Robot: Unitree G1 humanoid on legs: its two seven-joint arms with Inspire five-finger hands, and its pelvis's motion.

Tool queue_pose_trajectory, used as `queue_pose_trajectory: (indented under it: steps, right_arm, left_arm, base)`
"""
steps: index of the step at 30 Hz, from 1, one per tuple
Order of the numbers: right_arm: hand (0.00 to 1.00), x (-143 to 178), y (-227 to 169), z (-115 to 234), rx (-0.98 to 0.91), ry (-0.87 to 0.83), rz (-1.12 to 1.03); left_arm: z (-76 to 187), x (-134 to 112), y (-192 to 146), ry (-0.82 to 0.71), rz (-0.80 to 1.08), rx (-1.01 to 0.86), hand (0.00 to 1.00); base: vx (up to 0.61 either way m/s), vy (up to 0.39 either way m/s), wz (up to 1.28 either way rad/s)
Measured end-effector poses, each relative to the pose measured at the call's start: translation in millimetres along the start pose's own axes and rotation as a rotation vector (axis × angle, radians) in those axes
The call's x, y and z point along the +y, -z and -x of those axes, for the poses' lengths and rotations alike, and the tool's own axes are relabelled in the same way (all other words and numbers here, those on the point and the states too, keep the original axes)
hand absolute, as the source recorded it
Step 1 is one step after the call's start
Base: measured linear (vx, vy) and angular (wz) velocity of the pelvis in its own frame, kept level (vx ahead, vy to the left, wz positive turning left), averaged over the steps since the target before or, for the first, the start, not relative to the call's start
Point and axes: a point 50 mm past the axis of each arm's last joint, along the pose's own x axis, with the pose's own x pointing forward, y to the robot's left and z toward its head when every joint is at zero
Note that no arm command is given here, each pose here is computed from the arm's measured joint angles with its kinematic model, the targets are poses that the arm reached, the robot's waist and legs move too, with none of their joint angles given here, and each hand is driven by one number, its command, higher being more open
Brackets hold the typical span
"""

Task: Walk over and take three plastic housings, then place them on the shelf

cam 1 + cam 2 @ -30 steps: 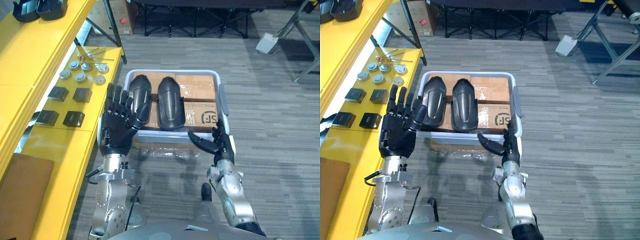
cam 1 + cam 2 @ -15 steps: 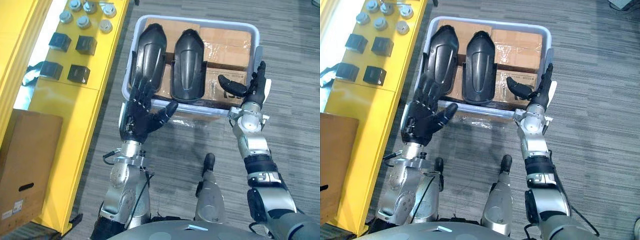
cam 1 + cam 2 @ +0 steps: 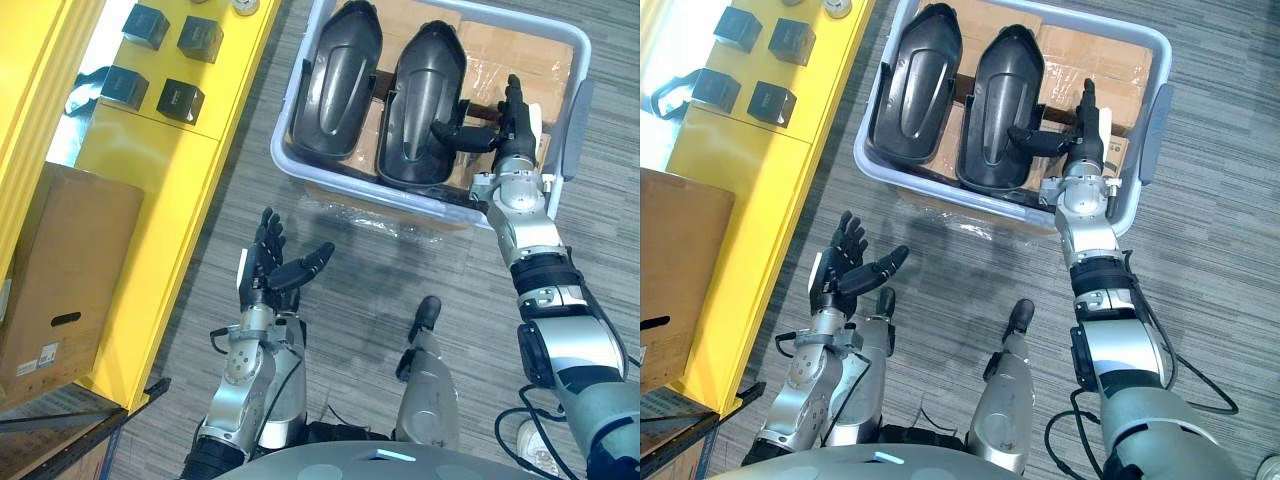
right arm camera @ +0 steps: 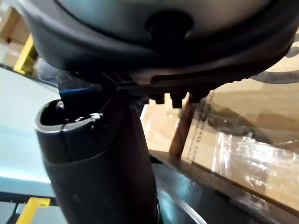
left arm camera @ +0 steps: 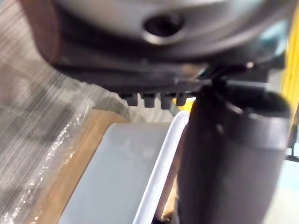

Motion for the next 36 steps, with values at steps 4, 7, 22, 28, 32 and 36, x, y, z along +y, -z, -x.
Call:
queue_pose_trajectory:
  steps: [4,7,22,28,32,36]
  right_arm:
    - [0.0,-13,-4,-6,0.026,-0.004,0.085]
    - [0.0,-16,-8,-10,0.035,-0.006,0.219]
    - [0.0,-18,-10,-16,0.12,0.037,0.795]
    - [0.0,-32,-7,-20,0.208,0.1,0.892]
    - [0.0,-46,-8,-21,0.226,0.138,0.911]
    - [0.0,-48,-5,-21,0.222,0.149,0.902]
  left_arm:
    - [1,-4,4,0.021,0.001,0.014,1.0]
    - [2,-8,5,0.037,0.003,0.019,1.0]
    - [7,-3,20,-0.017,0.053,0.072,1.0]
    - [9,-2,20,-0.022,0.057,0.063,1.0]
    - [13,-5,20,-0.011,0.079,0.068,1.0]
    - [15,-7,13,0.008,0.119,0.042,1.0]
  base:
    - [0.0,0.0,0.0]
    - [0.0,0.0,0.0]
    - [0.0,-0.001,0.0]
    - [0.0,0.0,0.0]
    - [0.0,0.0,0.0]
    - [0.0,0.0,0.0]
